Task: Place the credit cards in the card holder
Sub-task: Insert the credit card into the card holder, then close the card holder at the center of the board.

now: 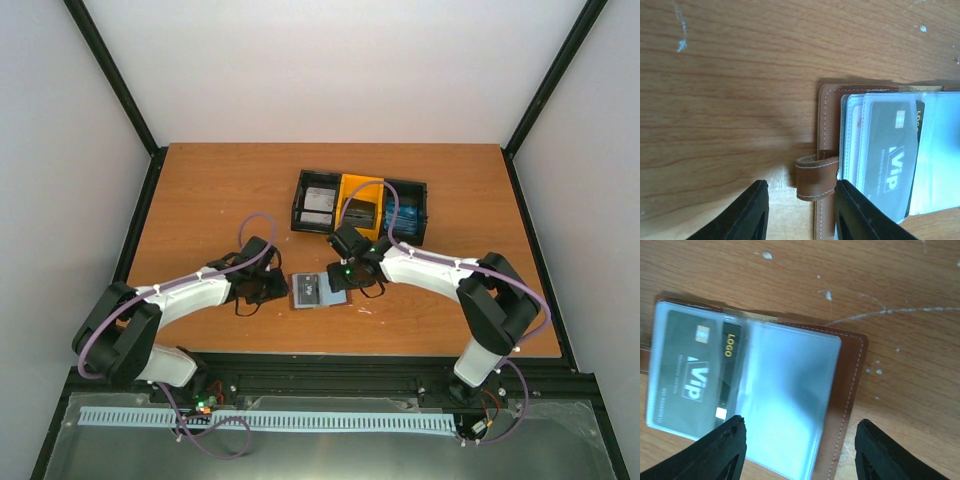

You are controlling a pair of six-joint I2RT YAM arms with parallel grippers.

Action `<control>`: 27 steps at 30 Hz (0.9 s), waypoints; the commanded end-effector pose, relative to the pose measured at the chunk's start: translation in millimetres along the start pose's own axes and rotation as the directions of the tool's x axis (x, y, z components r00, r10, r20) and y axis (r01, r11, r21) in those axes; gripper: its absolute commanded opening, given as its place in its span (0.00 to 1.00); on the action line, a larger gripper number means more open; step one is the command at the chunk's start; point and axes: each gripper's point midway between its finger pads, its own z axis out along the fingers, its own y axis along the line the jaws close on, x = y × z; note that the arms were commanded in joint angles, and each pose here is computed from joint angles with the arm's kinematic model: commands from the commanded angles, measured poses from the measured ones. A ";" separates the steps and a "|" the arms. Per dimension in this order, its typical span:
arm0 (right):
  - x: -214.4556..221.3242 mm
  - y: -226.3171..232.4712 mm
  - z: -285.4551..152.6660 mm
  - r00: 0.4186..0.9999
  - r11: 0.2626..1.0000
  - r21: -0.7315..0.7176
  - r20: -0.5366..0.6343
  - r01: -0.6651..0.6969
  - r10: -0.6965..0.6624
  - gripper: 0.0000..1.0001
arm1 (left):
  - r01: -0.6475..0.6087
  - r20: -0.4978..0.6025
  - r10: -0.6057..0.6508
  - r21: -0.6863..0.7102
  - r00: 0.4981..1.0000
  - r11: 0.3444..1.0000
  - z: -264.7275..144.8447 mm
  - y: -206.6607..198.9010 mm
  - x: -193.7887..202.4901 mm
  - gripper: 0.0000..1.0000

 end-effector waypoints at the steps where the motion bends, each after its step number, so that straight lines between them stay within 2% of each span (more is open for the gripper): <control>1: -2.0 -11.9 4.0 1.000 0.998 0.063 -0.014 0.005 -0.004 0.59 | -0.076 0.016 0.075 0.045 0.997 0.996 -0.3 -11.9 -10.9 0.36; 5: -1.7 -14.4 8.2 1.000 0.998 0.066 -0.022 0.009 -0.007 0.59 | -0.142 -0.024 0.143 0.034 0.989 0.989 5.9 -5.5 -1.5 0.33; 10: -1.4 -21.6 12.2 0.999 0.997 0.075 -0.042 0.011 -0.008 0.59 | -0.219 -0.025 0.221 0.062 0.975 0.974 4.2 -10.4 0.2 0.40; 13: -1.8 -27.8 14.3 0.998 0.996 0.088 -0.057 0.007 -0.002 0.59 | -0.261 -0.034 0.262 0.030 0.964 0.965 8.3 -7.5 -3.3 0.40; 17: -3.1 -31.6 16.3 0.997 0.996 0.086 -0.075 0.002 0.005 0.59 | -0.262 -0.063 0.258 -0.065 0.964 0.963 13.7 9.1 -4.1 0.31; 22: -6.0 -30.1 18.6 0.996 0.998 0.064 -0.086 -0.001 0.006 0.59 | -0.290 -0.078 0.286 -0.046 0.955 0.956 15.8 9.7 1.1 0.26; 24: -6.8 -28.8 19.8 0.996 0.999 0.054 -0.091 -0.004 0.009 0.59 | -0.296 -0.094 0.291 -0.034 0.952 0.955 18.0 10.5 5.8 0.25; 27: -6.4 -23.3 23.0 0.994 1.000 0.021 -0.107 0.009 -0.006 0.59 | -0.307 -0.093 0.305 -0.009 0.948 0.952 19.3 8.7 8.7 0.29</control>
